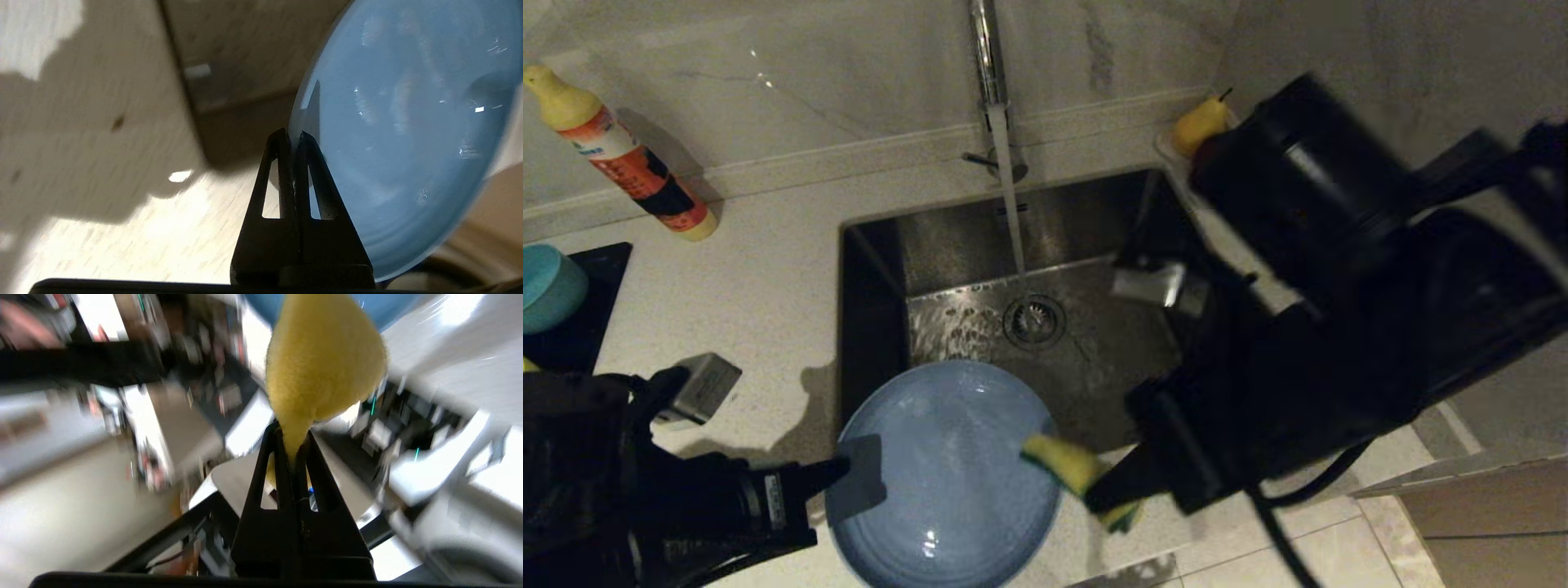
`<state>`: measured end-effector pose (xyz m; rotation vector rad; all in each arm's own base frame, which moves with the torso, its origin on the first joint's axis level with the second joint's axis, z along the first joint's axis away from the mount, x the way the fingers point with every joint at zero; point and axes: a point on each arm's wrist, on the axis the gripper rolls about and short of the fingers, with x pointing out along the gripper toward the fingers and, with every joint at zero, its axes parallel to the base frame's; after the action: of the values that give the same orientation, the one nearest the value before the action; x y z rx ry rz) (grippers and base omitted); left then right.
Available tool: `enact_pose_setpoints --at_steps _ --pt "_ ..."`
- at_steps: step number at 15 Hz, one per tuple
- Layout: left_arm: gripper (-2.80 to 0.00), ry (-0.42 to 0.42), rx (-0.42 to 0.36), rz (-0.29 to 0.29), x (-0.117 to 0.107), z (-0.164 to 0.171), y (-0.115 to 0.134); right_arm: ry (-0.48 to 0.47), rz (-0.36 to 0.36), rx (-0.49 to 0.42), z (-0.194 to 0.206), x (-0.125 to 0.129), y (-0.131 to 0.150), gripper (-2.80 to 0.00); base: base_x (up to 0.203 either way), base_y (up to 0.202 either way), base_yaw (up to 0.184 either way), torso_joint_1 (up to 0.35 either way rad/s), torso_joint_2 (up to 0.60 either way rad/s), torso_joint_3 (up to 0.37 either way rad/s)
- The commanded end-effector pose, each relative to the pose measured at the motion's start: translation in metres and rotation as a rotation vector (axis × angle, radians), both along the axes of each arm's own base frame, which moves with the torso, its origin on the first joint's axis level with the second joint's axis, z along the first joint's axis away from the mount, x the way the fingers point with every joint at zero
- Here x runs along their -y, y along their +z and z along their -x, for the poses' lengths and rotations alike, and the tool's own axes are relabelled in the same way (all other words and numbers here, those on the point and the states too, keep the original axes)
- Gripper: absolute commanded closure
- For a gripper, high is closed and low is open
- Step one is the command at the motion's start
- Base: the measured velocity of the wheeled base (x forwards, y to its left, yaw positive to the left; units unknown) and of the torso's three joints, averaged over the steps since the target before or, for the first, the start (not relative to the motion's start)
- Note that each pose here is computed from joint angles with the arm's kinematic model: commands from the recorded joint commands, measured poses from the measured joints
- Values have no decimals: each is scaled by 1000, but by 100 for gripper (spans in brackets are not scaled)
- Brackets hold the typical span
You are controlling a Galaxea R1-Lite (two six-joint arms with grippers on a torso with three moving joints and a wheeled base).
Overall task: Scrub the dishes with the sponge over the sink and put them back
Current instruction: Wipe the plate, then rinse the plate
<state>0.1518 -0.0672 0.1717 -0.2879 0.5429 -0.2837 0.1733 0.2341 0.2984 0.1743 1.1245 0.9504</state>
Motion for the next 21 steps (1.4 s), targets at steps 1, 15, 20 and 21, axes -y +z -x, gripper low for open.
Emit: enact_pose_setpoints --at_steps 1,15,20,21 --pt "0 32 4 70 9 -19 12 -110 -132 117 9 59 46 0 0 0 0 0 0 0" --pt "0 95 6 225 61 -139 -14 -274 -182 89 25 135 10 0 0 0 0 0 0 0" --pt "0 93 28 245 66 -148 -21 -278 -183 85 26 136 3 0 0 0 0 0 0 0" --pt "0 92 27 246 66 -149 -21 -278 -180 82 26 136 2 0 0 0 0 0 0 0"
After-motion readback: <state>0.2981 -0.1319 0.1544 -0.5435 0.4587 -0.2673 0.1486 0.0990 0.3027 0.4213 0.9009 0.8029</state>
